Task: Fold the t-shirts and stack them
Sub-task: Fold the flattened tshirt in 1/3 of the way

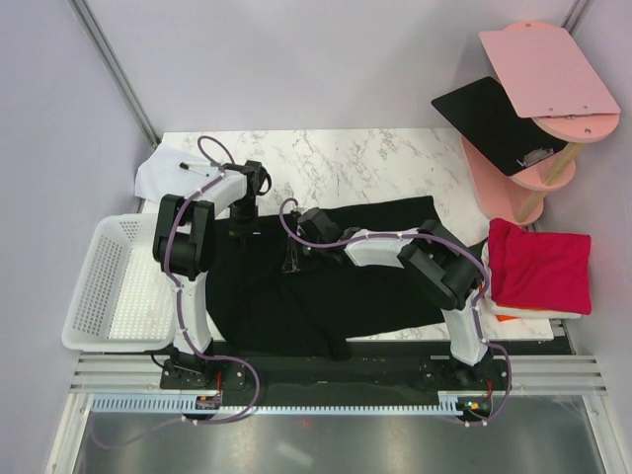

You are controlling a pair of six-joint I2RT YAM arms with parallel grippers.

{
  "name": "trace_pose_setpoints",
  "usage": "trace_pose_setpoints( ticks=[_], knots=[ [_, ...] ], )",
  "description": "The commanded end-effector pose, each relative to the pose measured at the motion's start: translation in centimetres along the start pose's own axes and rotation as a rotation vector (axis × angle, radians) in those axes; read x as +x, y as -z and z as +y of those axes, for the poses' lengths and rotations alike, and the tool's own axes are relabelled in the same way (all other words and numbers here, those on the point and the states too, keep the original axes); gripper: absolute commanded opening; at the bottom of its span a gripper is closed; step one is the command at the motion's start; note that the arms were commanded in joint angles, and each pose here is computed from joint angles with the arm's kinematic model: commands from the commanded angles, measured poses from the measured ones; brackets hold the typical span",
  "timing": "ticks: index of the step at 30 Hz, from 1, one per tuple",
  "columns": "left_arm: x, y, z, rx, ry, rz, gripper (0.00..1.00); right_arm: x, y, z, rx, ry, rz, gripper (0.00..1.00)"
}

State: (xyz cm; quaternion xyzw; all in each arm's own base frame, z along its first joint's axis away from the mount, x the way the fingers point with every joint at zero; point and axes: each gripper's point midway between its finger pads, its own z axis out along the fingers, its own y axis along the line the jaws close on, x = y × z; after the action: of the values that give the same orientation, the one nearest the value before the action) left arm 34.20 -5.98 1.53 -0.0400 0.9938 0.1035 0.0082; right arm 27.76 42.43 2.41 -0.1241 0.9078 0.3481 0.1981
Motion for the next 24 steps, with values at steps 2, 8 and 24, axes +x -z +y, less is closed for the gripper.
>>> trace_pose_setpoints(
  ticks=[2,8,24],
  knots=[
    [-0.6,-1.4,0.1,-0.024,-0.024,-0.006,0.02,-1.1,-0.9,0.2,0.011,0.013,-0.048,0.29],
    [-0.7,-1.4,0.1,-0.023,-0.024,-0.009,0.02,-1.5,-0.7,0.7,0.000,0.015,-0.056,0.32],
    [-0.5,-1.8,0.2,-0.030,-0.032,0.004,0.02,-3.0,-2.0,2.3,-0.035,-0.001,-0.075,0.40]
  ],
)
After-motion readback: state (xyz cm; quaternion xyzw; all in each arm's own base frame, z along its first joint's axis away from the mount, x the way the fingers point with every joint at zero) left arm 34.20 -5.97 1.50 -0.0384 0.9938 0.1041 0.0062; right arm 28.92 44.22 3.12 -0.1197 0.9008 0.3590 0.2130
